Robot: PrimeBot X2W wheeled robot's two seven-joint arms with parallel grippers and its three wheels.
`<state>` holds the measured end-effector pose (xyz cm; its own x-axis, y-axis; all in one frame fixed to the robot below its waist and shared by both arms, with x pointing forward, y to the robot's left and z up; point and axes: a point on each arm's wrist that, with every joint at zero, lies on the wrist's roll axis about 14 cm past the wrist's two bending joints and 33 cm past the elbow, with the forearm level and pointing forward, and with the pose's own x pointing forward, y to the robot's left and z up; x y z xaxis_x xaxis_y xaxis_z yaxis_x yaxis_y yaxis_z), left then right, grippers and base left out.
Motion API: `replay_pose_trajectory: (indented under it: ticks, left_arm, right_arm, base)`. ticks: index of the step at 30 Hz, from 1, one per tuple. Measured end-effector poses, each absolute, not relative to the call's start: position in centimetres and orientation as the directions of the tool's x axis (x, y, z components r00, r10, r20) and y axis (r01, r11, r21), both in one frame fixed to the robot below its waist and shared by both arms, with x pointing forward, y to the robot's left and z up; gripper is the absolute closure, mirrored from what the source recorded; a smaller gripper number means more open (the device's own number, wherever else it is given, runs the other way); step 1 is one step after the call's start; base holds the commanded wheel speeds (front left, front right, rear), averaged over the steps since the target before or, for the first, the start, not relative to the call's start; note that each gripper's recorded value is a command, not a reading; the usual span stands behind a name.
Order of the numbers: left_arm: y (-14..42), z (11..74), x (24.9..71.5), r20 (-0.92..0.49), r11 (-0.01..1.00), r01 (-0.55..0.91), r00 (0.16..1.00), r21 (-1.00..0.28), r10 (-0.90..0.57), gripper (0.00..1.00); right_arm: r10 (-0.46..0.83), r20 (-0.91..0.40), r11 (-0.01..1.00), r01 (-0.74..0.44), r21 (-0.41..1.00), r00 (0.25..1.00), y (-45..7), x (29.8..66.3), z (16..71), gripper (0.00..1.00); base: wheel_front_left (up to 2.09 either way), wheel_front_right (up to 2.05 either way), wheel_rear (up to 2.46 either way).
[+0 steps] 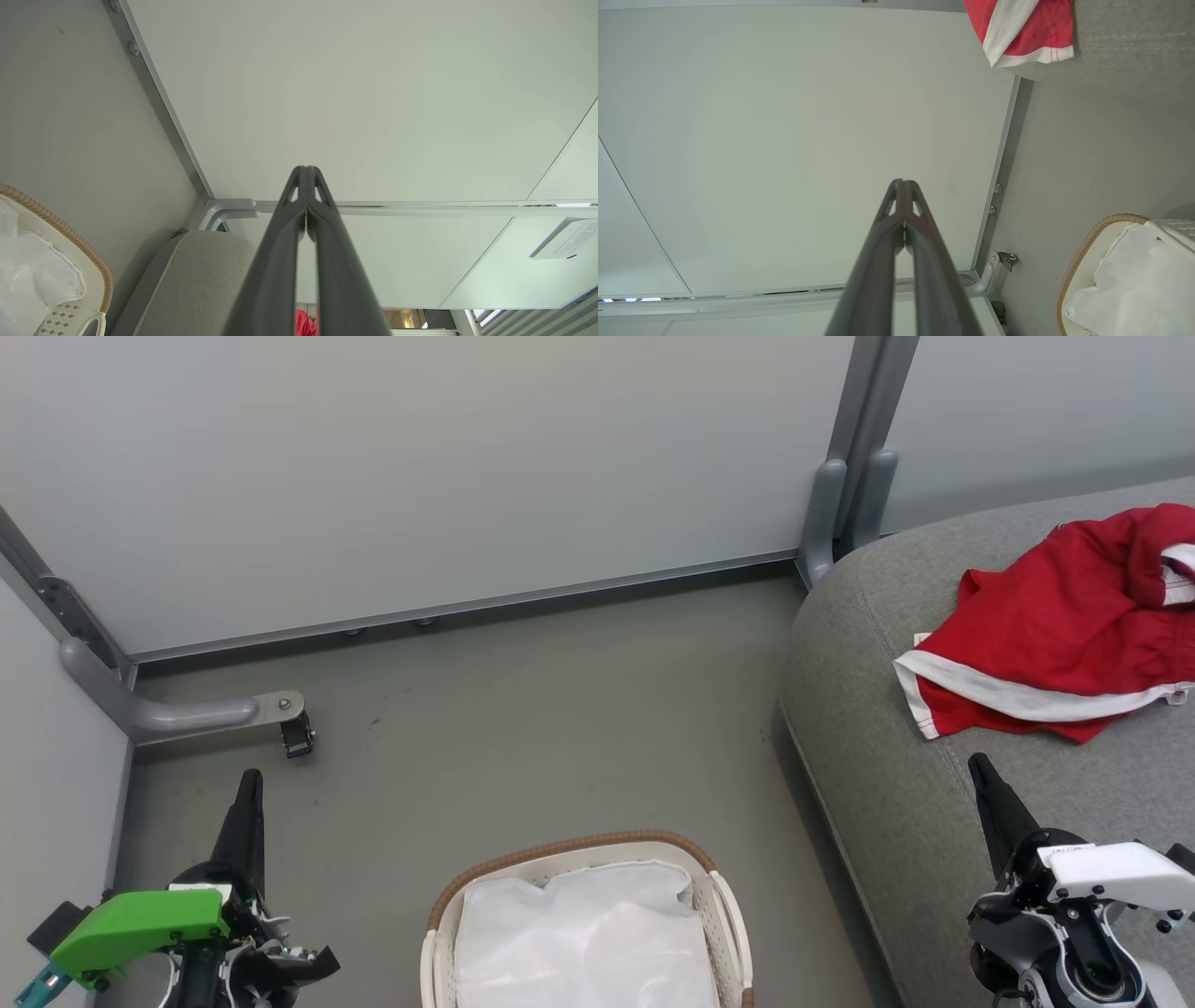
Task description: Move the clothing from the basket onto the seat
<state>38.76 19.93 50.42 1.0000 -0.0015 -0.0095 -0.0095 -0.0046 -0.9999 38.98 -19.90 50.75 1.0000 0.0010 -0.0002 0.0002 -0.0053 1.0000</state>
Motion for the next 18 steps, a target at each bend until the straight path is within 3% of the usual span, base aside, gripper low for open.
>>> replay_pose_trajectory:
  ticks: [18]
  left_arm:
    - [19.93, 50.43, 38.75, -0.009, -0.005, -0.009, 1.0, -1.0, -0.003, 1.0]
  right_arm:
    - [0.001, 0.0, -0.005, 0.0, 1.0, 1.0, -19.89, 38.98, 50.76, 1.0]
  base:
    - [0.0, 0.0, 0.0]
